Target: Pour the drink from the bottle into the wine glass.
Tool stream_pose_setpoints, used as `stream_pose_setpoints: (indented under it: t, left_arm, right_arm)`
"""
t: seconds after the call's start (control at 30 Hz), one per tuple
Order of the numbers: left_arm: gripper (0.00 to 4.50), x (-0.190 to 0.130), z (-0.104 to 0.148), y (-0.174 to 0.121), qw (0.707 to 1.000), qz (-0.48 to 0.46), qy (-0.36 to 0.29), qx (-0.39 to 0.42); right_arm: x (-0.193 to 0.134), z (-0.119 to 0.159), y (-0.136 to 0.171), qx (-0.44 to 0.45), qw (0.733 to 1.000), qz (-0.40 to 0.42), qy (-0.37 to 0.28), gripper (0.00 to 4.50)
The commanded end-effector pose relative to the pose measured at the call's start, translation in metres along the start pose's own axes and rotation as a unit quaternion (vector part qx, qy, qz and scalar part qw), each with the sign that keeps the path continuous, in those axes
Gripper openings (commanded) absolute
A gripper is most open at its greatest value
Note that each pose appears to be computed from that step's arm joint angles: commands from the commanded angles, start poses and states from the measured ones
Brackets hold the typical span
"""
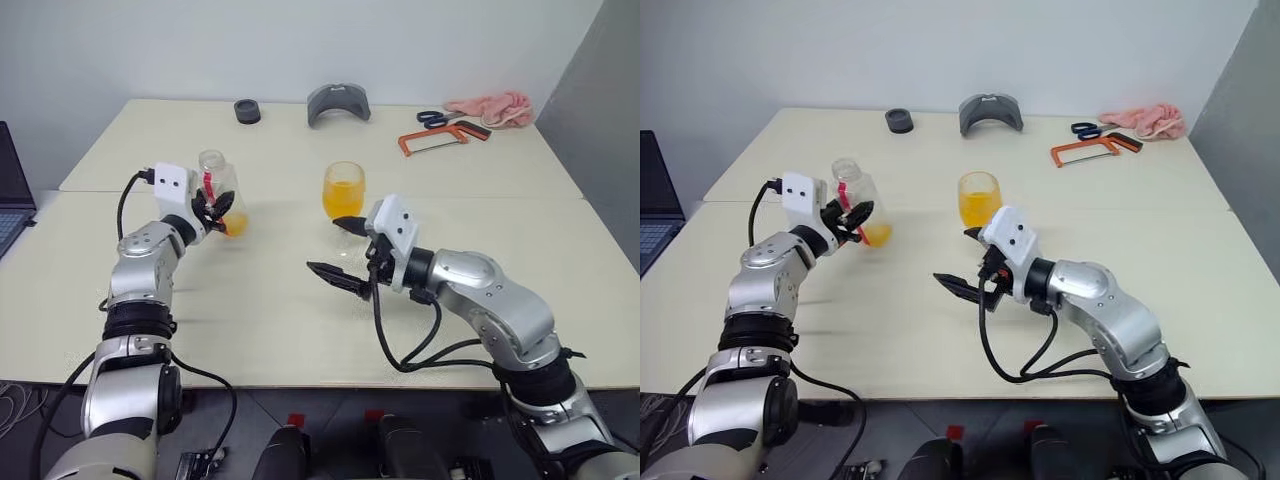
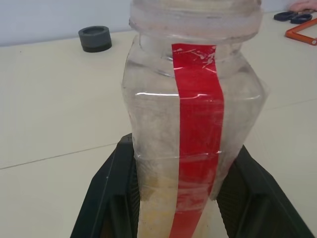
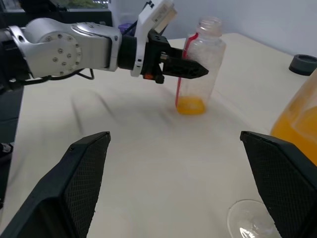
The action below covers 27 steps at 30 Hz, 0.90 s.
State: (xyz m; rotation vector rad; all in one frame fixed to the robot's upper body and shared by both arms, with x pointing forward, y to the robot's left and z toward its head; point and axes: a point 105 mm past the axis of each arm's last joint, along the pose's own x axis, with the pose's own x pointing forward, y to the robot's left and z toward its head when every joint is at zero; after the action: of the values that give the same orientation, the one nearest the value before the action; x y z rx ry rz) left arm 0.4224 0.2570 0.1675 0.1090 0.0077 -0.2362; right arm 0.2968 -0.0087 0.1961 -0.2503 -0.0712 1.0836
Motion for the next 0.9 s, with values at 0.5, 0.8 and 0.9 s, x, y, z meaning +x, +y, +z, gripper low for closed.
stream_pose_setpoints:
  t: [0.5,0.8,0.9]
  left_arm:
    - [4.29,-0.006,-0.003,0.007,0.999,0.019,-0.026,-0.014]
    - [4.48,-0.015,-0.012,-0.002,0.999,0.007,-0.026,0.026]
    - [4.48,-0.026,-0.021,-0.004,0.999,0.008,-0.026,0.021]
  right_arm:
    - [0.005,0.016,-0.006,-0.019,0.999,-0.018,-0.023,4.5]
    - [-0.001,-0.002,-0.006,-0.027,0.999,-0.022,-0.011,4.5]
    - [-0.008,-0.012,-0.008,-0.049,0.997,-0.053,-0.035,4.5]
